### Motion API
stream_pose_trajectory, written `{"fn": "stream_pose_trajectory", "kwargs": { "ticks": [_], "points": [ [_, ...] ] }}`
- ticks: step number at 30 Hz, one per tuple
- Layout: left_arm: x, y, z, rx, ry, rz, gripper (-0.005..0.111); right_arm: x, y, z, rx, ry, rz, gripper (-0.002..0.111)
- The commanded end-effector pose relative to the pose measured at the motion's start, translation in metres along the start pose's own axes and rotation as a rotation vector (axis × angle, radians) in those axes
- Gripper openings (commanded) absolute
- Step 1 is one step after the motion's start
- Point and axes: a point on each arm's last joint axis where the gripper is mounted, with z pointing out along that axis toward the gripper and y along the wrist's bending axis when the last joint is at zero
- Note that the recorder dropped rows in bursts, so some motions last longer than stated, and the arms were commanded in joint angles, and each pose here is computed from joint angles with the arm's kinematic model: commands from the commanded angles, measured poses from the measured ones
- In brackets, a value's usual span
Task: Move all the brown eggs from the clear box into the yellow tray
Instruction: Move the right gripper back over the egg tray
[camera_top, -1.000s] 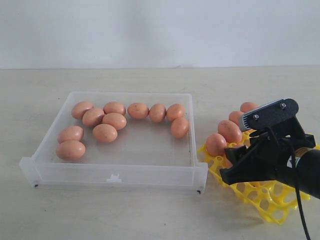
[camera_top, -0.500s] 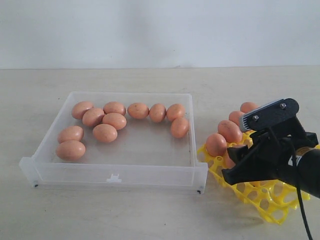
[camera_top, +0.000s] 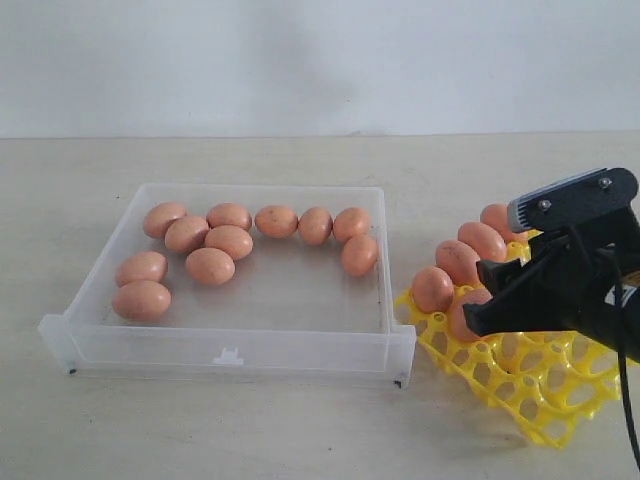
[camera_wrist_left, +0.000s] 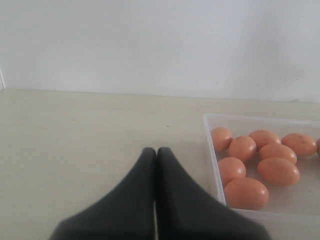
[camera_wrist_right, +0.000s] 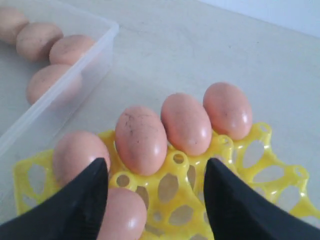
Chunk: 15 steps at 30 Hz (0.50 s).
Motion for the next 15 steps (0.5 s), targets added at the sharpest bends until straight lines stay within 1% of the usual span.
{"fn": "stream_pose_trajectory", "kwargs": {
  "ticks": [1,7,10,12,15],
  "points": [
    [0.0006,0.0001,0.0005,-0.001,0.000,0.004,-0.004,-0.0092,-0.0033,-0.0072,0.010,-0.052,0.004,0.055],
    [0.0006,0.0001,0.0005,-0.001,0.000,0.004,-0.004,-0.0147,-0.0043,-0.0131,0.009,-0.082,0.011,0.055],
    [0.0006,0.0001,0.0005,-0.001,0.000,0.004,-0.004,-0.0156,-0.0048,-0.0145,0.012,-0.085,0.021,0.053],
    [0.0006,0.0001,0.0005,-0.001,0.000,0.004,-0.004,-0.0154,-0.0050,-0.0155,0.012,-0.077,0.032,0.051],
    [0.0006,0.0001,0.0005,-0.001,0.000,0.004,-0.004,-0.0133,-0.0038,-0.0147,-0.001,-0.034,0.049,0.051]
  ]
}}
